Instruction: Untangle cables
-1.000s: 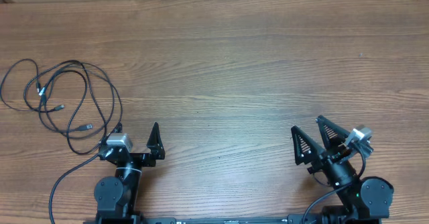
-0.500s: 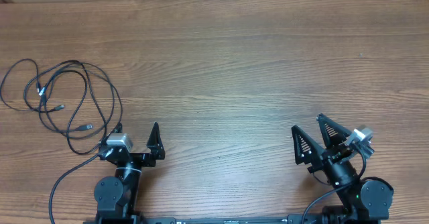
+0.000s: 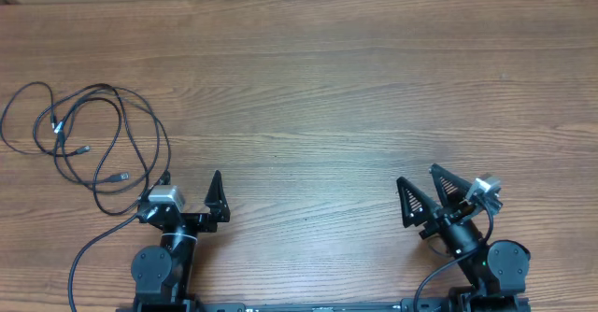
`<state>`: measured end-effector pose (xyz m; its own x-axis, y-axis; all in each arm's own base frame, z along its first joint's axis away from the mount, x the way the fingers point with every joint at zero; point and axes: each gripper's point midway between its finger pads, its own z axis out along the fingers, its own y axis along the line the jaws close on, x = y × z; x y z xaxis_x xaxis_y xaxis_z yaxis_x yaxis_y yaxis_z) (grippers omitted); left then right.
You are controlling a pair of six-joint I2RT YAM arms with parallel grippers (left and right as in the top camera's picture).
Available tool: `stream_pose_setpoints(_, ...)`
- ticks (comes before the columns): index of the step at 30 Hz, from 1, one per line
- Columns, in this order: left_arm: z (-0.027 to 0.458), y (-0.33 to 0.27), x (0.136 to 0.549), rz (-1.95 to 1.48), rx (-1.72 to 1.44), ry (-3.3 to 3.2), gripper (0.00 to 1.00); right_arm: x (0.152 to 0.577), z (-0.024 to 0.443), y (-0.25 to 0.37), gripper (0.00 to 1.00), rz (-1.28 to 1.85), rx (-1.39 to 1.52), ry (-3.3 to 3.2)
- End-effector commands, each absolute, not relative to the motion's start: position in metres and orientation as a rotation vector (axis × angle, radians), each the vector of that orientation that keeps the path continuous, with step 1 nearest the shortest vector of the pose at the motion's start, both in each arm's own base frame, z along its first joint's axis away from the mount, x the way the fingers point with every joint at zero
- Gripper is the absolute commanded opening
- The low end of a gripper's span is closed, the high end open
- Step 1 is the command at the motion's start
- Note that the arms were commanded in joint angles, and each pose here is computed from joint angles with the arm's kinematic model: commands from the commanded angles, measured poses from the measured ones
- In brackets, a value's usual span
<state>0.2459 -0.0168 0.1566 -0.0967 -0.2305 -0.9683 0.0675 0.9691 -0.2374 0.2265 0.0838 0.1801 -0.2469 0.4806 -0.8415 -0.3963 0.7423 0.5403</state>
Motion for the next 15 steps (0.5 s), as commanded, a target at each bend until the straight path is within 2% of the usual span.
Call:
stream_pose_setpoints(1,0.157,-0.019,0.245,-0.247,-0.106,1.646,1.0,0.227,0.177,0.083,1.0,0.806,0.065,1.622)
stream_pose_setpoints(15,0.157,-0.019,0.245,-0.247,-0.106,1.646,1.0,0.246,0.17,0.012,1.0,0.238,0.169,1.591)
